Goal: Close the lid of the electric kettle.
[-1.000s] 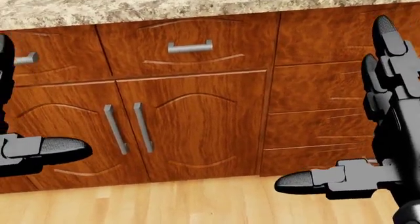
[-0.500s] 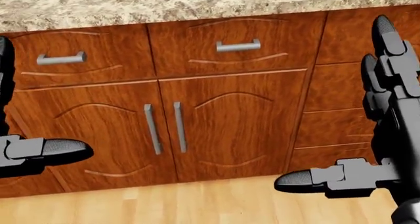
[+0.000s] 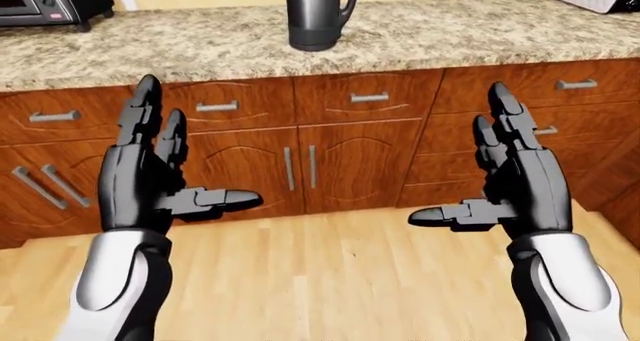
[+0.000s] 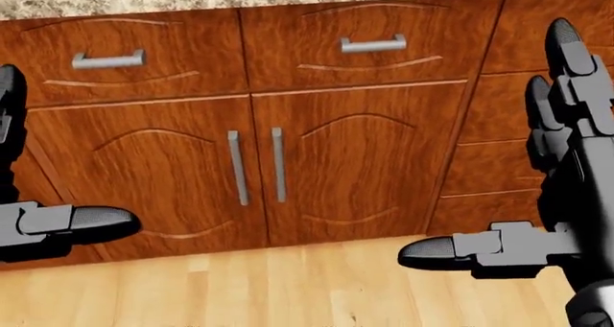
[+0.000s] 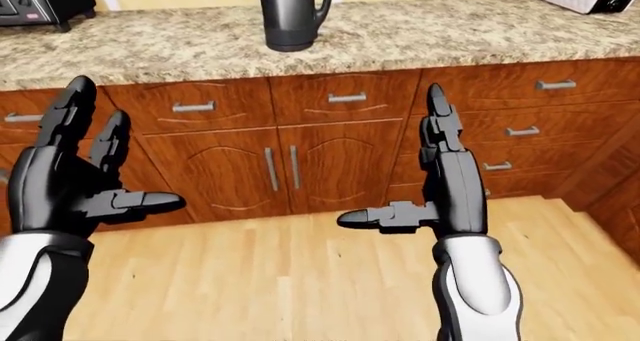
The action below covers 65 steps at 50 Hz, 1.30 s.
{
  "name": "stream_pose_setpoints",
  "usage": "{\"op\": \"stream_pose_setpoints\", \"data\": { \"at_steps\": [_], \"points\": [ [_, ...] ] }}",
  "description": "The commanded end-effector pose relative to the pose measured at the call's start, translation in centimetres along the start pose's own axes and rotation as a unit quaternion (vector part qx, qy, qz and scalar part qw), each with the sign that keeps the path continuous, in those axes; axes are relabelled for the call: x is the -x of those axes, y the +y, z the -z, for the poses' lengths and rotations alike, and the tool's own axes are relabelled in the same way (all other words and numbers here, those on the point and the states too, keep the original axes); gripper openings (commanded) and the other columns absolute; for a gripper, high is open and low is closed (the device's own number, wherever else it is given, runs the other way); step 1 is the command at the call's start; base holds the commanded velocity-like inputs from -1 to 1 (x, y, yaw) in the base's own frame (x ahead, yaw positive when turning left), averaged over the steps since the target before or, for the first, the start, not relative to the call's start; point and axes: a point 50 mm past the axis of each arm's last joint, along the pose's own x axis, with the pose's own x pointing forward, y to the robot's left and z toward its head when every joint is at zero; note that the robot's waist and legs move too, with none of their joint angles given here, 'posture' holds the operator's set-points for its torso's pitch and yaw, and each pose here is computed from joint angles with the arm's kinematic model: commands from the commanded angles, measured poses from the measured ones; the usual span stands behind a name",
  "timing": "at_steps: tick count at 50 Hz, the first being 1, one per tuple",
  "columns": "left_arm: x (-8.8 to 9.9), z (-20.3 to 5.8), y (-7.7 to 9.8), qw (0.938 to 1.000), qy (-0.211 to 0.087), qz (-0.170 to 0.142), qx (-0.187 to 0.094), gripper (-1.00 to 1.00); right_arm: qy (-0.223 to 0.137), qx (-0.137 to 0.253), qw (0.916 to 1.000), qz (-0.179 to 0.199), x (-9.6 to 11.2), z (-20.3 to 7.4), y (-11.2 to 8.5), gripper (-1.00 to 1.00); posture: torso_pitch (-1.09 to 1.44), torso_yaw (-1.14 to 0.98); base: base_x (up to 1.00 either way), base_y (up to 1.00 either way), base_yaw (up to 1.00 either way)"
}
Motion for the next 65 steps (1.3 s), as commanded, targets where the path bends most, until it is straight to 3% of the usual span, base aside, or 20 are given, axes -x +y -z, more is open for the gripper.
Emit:
{"op": "stream_pose_setpoints", "data": {
  "at_steps": [1,65],
  "points": [
    [0.06,-1.04,-0.08,0.9993,-0.037,0.002,-0.005,1.0,-0.038,0.001,0.9993,0.001,0.07,-1.09,0.05,1.0,0.0,0.0,0.0,0.0,0.0],
    [0.11,-0.97,0.19,0.9993,-0.037,0.0,-0.009,1.0,-0.014,0.019,0.9997,0.005,-0.13,-0.31,0.12,1.0,0.0,0.0,0.19,0.0,0.0]
  ]
}}
